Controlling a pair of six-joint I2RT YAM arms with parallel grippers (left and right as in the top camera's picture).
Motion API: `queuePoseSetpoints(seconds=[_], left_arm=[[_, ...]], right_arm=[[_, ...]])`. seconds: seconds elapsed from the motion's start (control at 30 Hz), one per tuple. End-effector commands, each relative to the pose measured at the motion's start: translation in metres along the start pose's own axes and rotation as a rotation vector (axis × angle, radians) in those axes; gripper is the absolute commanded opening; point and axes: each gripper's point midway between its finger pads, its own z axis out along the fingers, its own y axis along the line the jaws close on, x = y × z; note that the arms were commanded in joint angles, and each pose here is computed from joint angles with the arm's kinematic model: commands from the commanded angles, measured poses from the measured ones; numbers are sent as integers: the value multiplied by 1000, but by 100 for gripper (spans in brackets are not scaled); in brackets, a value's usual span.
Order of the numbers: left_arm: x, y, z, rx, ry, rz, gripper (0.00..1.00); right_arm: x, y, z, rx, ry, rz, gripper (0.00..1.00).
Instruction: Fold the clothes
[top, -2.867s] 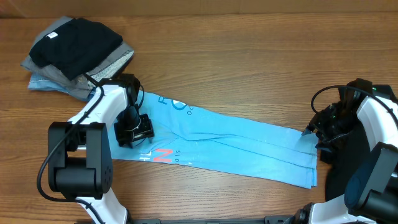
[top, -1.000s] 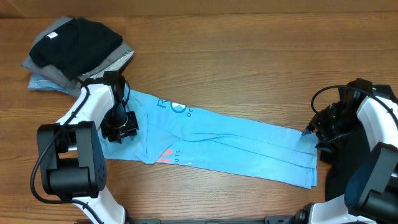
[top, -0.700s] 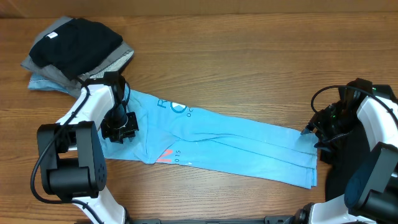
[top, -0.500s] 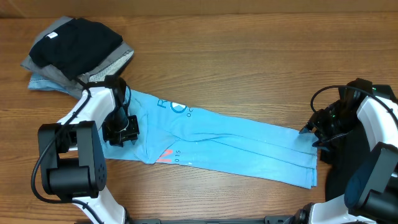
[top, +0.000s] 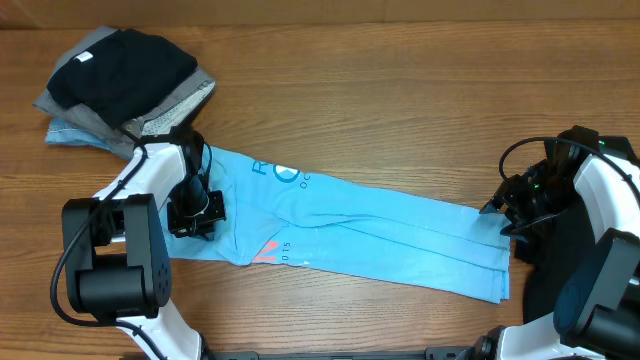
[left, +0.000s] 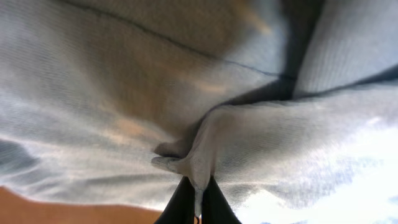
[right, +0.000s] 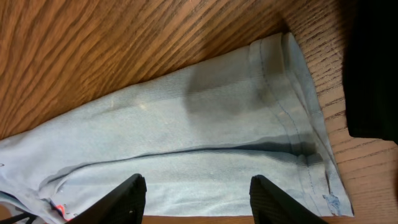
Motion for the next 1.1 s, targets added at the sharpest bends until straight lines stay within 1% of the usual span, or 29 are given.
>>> queuePoseSetpoints(seconds=[0.0, 0.17, 0.33, 0.4, 0.43, 0.6, 0.73, 0.77, 0.83, 0.93, 1.07], left_arm=[[-6, 3, -20, 4, -27, -7, 4], [-10, 20, -40, -72, -36, -40, 4], [0, 36, -42, -158, -6, -96, 4], [5, 39, -43, -173, 15, -113, 4], [7, 39, -43, -171, 21, -115, 6], [5, 37, -43, -164, 12, -112, 28], [2, 38, -43, -170, 1, -112, 56], [2, 40, -43, -178, -1, -112, 60], [1, 43, -44, -195, -7, -112, 63], [-7, 40, -43, -180, -39, -114, 70], [-17, 34, -43, -146, -77, -117, 73]], right_arm=[[1, 2, -5, -15, -17, -20, 58], [2, 2, -5, -15, -15, -23, 57], [2, 2, -5, -14, -15, -23, 57], [2, 2, -5, -14, -16, -24, 58], [2, 2, -5, -14, -16, -23, 57], [2, 2, -5, -14, -16, -23, 57], [1, 2, -5, -15, -19, -25, 58], [1, 2, -5, -15, -19, -25, 57], [1, 2, -5, -15, -20, -24, 58], [0, 3, -5, -16, -21, -25, 58], [-2, 5, -5, -29, -31, -29, 58]])
